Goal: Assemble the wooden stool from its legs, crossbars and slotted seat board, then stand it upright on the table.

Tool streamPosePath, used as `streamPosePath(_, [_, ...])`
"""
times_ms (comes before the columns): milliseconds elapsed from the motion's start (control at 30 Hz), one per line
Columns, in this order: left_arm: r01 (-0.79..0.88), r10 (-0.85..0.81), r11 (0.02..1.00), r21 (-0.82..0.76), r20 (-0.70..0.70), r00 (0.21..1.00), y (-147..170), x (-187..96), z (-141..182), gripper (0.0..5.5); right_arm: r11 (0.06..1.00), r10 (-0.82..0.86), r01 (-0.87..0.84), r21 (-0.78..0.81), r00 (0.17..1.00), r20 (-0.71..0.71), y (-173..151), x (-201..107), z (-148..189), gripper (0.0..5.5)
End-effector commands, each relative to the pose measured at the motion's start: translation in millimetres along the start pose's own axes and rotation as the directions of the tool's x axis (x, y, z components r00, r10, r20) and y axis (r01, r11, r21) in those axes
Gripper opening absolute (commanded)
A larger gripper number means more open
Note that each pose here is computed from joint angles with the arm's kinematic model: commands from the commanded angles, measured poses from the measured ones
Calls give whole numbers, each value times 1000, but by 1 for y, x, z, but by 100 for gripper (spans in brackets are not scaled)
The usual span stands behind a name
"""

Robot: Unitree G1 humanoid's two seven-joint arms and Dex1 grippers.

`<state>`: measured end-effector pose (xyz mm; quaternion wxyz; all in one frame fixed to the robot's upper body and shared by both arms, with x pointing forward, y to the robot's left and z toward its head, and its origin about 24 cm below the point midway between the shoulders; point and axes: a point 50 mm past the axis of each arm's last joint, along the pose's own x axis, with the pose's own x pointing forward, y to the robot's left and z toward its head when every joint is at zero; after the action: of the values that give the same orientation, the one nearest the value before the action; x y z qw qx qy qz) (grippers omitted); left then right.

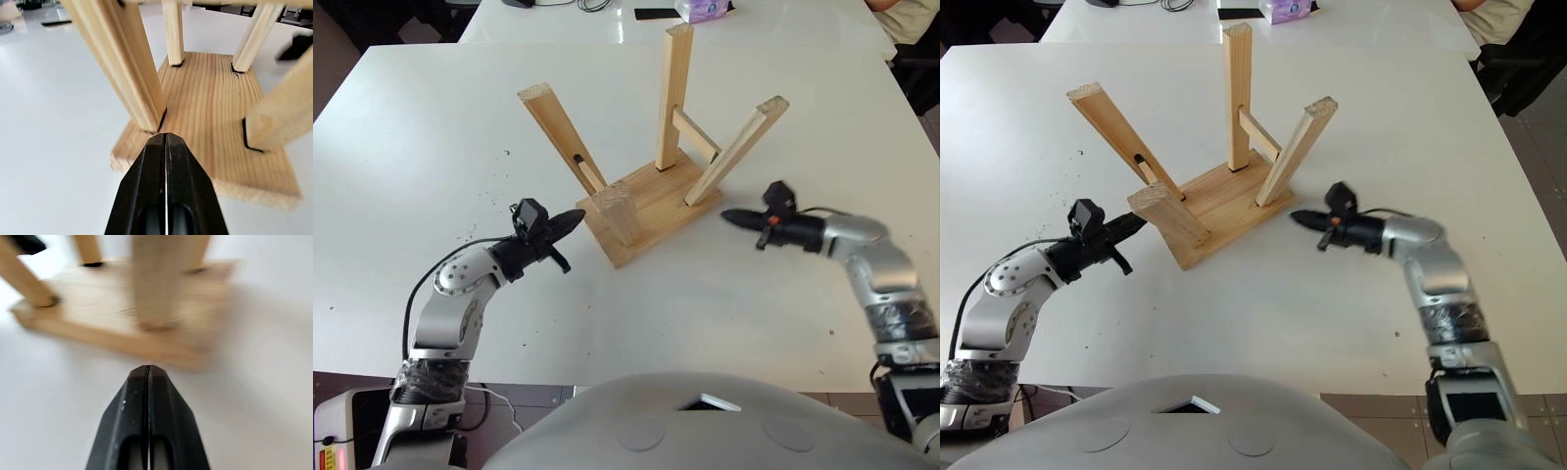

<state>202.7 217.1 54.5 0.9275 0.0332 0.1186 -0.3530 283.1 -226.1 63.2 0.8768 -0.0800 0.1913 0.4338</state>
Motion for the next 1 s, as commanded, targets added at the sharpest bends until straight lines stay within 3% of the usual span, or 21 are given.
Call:
streamPosePath(33, [24, -24, 999, -27, -15, 1000, -7, -2, 0, 2, 994, -85, 88, -64, 995, 43, -33, 16, 23, 0])
streamPosePath(233, [157, -157, 987, -18, 2, 988, -25, 19, 8, 2, 982, 184, -182, -50, 982, 40, -18, 35, 23, 0])
streamPosePath(367, [148, -148, 989, 12, -29, 989, -21, 32, 2, 2, 931, 365, -364, -23, 930, 35, 3, 36, 17, 0])
streamPosePath(500, [138, -137, 990, 20, -31, 990, -17, 35, -1, 2, 900, 433, -435, 21, 899, 63, 23, 34, 10, 0])
streamPosePath(800, [141, -141, 990, 1, -29, 990, -27, 29, -8, 2, 883, 447, -457, 109, 888, 105, 92, 20, -12, 0])
streamPosePath(1000, [138, -138, 990, -6, -14, 990, -34, 27, -7, 2, 932, 317, -324, 160, 946, 67, 89, 5, -28, 0])
